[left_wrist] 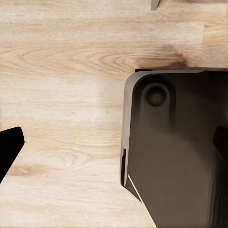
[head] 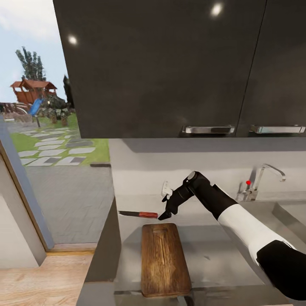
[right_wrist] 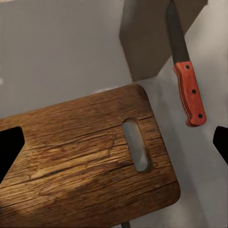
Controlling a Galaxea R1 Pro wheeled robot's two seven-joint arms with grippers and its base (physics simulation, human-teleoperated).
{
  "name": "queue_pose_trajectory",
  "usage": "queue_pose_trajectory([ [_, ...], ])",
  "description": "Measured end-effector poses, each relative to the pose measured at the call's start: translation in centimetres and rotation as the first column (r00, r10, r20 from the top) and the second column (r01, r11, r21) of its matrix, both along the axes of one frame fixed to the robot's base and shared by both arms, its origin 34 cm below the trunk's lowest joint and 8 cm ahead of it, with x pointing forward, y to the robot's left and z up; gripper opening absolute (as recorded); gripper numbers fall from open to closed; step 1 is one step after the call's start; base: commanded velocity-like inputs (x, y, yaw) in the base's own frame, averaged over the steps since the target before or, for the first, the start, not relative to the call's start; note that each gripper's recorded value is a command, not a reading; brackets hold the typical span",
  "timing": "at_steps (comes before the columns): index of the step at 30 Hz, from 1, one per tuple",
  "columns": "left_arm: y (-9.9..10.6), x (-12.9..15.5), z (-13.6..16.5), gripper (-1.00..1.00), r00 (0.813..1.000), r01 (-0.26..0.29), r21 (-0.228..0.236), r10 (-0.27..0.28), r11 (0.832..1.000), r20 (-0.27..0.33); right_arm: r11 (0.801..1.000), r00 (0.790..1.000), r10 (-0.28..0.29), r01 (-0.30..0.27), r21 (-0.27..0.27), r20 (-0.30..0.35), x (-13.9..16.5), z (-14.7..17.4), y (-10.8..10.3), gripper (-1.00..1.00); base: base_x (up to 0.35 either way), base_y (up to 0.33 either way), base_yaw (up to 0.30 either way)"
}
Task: In the kitchen, take the Vidalia onion out of the sink, dice it on the chopping board with the paring knife, put the diced onion into the bowl on the countertop, then place both the paring knife and the chopping board into the sink.
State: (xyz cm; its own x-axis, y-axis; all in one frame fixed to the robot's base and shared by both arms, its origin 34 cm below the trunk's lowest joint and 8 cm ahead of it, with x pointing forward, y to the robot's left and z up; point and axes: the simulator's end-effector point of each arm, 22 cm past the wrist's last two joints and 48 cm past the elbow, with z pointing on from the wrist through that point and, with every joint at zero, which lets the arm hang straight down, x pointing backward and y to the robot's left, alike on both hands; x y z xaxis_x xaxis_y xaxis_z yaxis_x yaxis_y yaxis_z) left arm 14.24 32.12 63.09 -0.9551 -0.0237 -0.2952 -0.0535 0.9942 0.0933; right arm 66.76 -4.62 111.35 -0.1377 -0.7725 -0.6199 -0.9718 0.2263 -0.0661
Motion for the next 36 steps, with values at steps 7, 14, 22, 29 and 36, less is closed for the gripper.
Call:
queue_pose_trajectory([
  [7,-0.1,0.0,0.0,1.0,1.0,0.0,-0.001,0.0,1.0,0.0,1.0,1.0,-0.002,0.002,-0.001,-0.005,0.0,-0.2,-0.1,1.0,0.0,0.01,0.0],
  [14,-0.3,-0.1,0.0,1.0,1.0,0.0,-0.004,0.0,1.0,-0.002,1.0,1.0,-0.002,0.002,-0.001,-0.004,0.0,-0.2,-0.1,1.0,0.0,0.0,0.0],
  [22,-1.2,-0.6,-0.1,1.0,1.0,-0.005,-0.013,0.005,1.0,-0.012,1.0,1.0,-0.003,0.003,-0.001,-0.008,0.1,-0.4,-0.1,1.0,0.0,0.0,0.0],
  [29,-5.8,-2.5,-0.4,1.0,0.999,-0.015,-0.068,0.012,0.998,-0.038,1.0,1.0,-0.002,0.002,-0.001,-0.011,0.1,-0.6,-0.1,1.0,0.0,0.0,0.0],
  [36,-5.6,-3.7,-0.3,1.0,0.997,-0.064,-0.036,0.062,0.997,-0.054,1.0,1.0,-0.006,0.006,-0.003,-0.016,0.1,-0.9,-0.3,1.0,0.0,0.0,0.0],
])
